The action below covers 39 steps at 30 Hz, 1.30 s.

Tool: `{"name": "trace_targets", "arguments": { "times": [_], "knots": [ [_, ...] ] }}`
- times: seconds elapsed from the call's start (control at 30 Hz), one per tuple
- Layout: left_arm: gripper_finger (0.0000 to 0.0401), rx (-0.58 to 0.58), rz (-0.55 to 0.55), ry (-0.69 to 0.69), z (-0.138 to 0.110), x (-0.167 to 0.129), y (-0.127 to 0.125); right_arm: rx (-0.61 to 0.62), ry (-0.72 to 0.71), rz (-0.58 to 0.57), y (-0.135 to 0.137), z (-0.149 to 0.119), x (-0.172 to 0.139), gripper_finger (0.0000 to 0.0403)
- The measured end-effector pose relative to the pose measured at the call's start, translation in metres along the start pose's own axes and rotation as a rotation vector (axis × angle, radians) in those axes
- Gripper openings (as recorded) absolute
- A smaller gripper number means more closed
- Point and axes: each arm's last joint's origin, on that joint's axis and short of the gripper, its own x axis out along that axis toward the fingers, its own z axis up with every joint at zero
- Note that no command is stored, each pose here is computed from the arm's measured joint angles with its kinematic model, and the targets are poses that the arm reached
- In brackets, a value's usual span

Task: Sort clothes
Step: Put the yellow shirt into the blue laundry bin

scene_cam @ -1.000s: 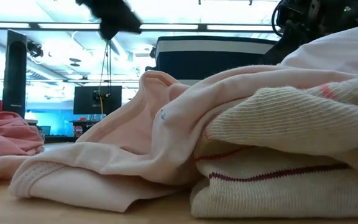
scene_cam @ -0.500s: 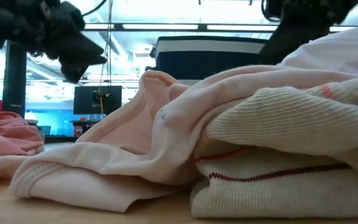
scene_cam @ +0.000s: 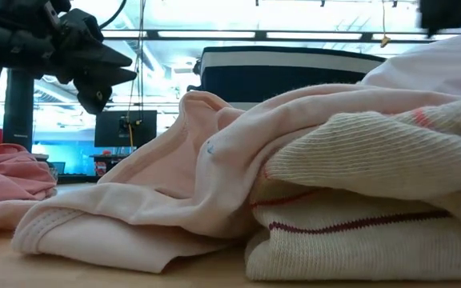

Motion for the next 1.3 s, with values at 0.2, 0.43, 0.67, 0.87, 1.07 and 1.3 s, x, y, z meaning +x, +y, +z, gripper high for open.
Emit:
{"name": "trace_targets", "arguments": {
  "times": [0.2, 0.43, 0.67, 0.87, 1.07, 1.3],
  "knots": [
    [0.0115, -0.001, 0.000, 0.001, 0.000, 0.000, 0.000, 0.110, 0.229, -0.098, 0.004, -0.039, 0.007, 0.0148],
    [0.0115, -0.010, -0.007, -0.015, 0.001, 0.000, -0.001, 0.137, 0.312, -0.215, 0.017, -0.079, 0.026, 0.0149],
    [0.0115, -0.028, -0.008, -0.015, 0.001, 0.000, -0.001, 0.174, 0.397, -0.335, 0.022, -0.112, 0.066, 0.0157],
    [0.0115, -0.046, -0.008, -0.014, 0.001, 0.000, -0.001, 0.137, 0.408, -0.236, 0.029, -0.128, 0.104, 0.0189],
    [0.0115, -0.050, -0.008, -0.014, 0.001, 0.000, -0.001, 0.043, 0.428, -0.312, 0.019, -0.143, 0.143, 0.0215],
    [0.0115, -0.050, -0.009, -0.016, 0.002, 0.000, -0.001, -0.012, 0.324, -0.293, 0.020, -0.119, 0.159, 0.0133]
  ]
}}
